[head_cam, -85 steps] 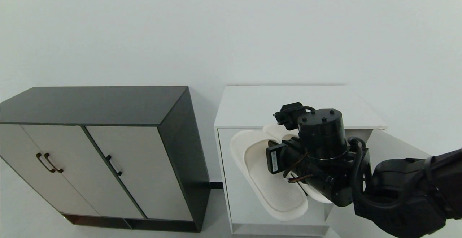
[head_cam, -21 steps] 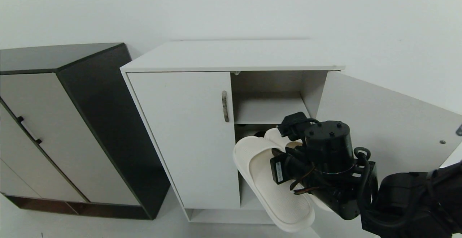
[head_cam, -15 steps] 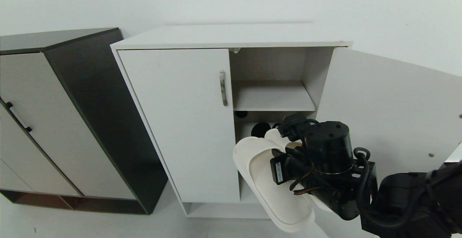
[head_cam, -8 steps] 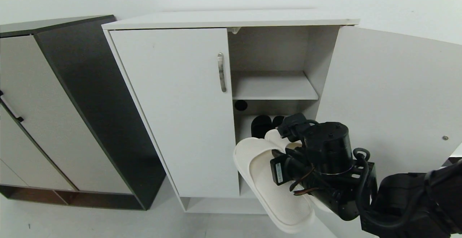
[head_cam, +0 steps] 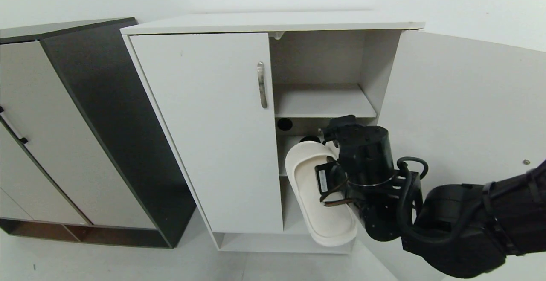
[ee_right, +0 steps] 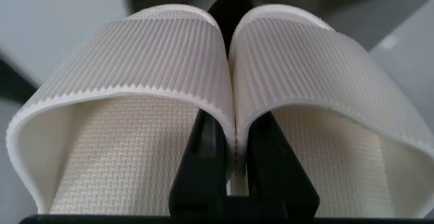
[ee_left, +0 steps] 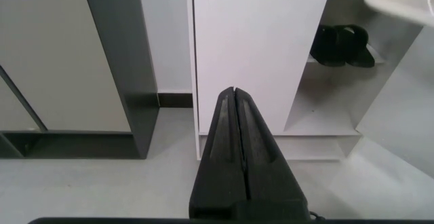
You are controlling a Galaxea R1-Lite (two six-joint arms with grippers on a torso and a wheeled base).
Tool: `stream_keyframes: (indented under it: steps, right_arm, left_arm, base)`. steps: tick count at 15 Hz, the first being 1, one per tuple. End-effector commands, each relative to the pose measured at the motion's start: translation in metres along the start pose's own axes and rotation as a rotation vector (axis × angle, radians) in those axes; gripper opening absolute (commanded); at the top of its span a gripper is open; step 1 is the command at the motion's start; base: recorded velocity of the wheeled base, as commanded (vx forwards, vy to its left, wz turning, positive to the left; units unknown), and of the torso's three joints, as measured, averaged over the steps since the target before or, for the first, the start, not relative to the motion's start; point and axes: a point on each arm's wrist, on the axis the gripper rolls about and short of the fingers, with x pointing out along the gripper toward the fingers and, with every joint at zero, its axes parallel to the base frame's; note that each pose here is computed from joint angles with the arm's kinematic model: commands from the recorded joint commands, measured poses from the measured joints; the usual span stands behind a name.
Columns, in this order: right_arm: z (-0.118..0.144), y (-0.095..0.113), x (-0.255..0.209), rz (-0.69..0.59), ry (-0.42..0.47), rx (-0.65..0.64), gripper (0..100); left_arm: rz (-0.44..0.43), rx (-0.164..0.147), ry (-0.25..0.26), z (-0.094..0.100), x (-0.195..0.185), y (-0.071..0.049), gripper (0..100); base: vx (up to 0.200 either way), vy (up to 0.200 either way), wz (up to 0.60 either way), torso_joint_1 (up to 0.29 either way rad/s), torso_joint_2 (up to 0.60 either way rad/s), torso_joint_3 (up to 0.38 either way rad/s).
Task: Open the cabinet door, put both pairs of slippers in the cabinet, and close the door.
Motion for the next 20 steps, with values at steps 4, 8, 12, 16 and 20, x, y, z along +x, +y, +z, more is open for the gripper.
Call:
stream_keyframes:
  steps: [4,8,12,16,20]
  right_arm:
    - [0.062,0.022,0.001,-0.136,-0.087,0.132,0]
    - [0.06,0.02,0.011,-0.155,-0.079,0.129,0]
    - [0.056,0.015,0.017,-0.176,-0.062,0.115,0]
    - [0.054,0.015,0.017,-0.172,-0.057,0.111,0]
    - [0.055,0.014,0.017,-0.173,-0.059,0.113,0]
  left_arm:
    - [0.0,0.001,0.001,0.0,0.0,0.0,0]
    - [0.0,0.001,0.001,0.0,0.0,0.0,0]
    - [0.0,0.001,0.001,0.0,0.0,0.0,0]
    - [0.0,0.003,0.001,0.0,0.0,0.0,0]
    - [0.0,0.004,0.001,0.0,0.0,0.0,0]
  base:
    - [0.0,0.0,0.0,0.0,0.0,0.0]
    - [0.0,0.0,0.0,0.0,0.0,0.0]
    - [0.0,0.0,0.0,0.0,0.0,0.0]
    - [0.1,0.0,0.0,0.0,0.0,0.001]
    - [0.2,0.0,0.0,-0.001,0.0,0.002]
